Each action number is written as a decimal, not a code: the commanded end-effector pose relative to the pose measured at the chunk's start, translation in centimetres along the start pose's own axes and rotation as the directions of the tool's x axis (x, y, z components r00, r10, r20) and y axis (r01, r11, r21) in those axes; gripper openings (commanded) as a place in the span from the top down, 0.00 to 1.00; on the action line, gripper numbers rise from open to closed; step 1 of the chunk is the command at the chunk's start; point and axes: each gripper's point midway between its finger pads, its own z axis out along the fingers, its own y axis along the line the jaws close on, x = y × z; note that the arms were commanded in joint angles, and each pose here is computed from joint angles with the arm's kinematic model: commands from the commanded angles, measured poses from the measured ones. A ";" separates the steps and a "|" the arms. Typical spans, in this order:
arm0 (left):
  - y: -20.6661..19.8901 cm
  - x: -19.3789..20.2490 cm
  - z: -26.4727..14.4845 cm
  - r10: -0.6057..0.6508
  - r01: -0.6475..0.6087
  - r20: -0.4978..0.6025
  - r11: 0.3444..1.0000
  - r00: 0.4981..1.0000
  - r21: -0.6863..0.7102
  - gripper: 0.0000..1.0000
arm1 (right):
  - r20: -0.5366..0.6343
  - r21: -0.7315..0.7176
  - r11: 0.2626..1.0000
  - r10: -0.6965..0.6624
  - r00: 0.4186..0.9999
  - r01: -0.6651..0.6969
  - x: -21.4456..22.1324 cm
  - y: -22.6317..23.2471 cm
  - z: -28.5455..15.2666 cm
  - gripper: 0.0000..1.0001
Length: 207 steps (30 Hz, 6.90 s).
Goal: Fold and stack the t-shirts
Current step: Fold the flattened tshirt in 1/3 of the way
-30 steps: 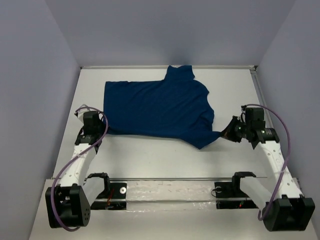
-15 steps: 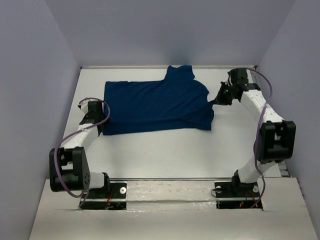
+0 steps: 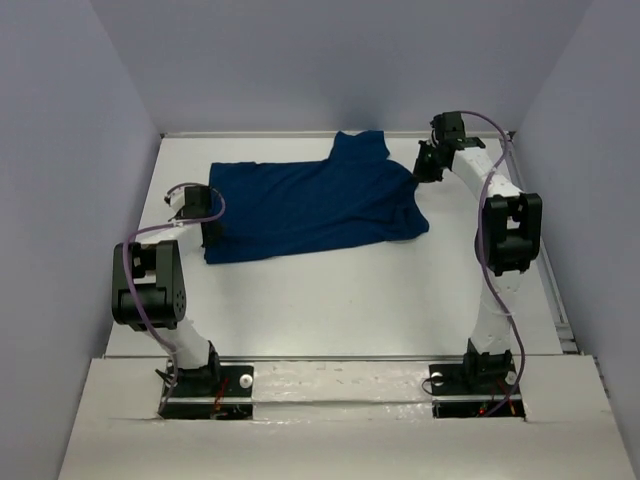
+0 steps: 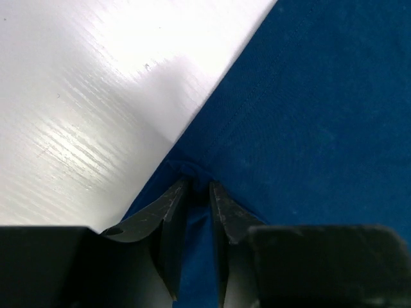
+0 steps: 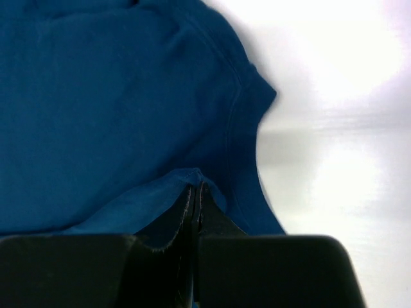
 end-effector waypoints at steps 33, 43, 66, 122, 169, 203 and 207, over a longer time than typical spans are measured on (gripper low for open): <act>2.0 3.9 -3.0 -0.101 0.119 -0.105 0.977 0.989 0.177 0.36 | 0.030 -0.118 0.969 0.220 0.975 -0.215 9.8 -4.2 -5.1 0.41; 2.5 4.1 -2.4 -0.121 0.135 -0.100 0.979 0.988 0.152 0.71 | 0.002 -0.107 0.949 0.297 0.955 -0.295 9.2 -4.7 -1.3 0.53; 7.1 7.9 -6.8 -0.073 0.081 -0.175 0.996 0.982 0.042 0.45 | 0.117 0.184 0.724 0.655 0.746 -0.664 22.3 -14.0 -12.6 0.76; 0.3 6.8 -6.7 0.158 -0.141 -0.069 0.969 0.985 0.203 0.43 | -0.028 0.130 0.961 0.251 0.967 -0.246 19.2 -2.3 -5.3 0.91; -3.3 6.2 -12.2 0.176 -0.157 -0.019 0.918 0.984 0.365 0.43 | -0.067 0.074 0.996 -0.049 0.997 0.054 15.0 5.2 -3.3 0.63; -3.5 7.5 -13.2 0.203 -0.177 -0.026 0.904 0.979 0.389 0.43 | -0.033 0.056 0.991 -0.122 0.992 0.124 12.8 10.2 -0.2 0.72; -3.2 7.4 -13.4 0.198 -0.175 -0.021 0.907 0.980 0.383 0.43 | -0.045 0.063 0.990 -0.124 0.991 0.127 13.3 9.9 -0.5 0.48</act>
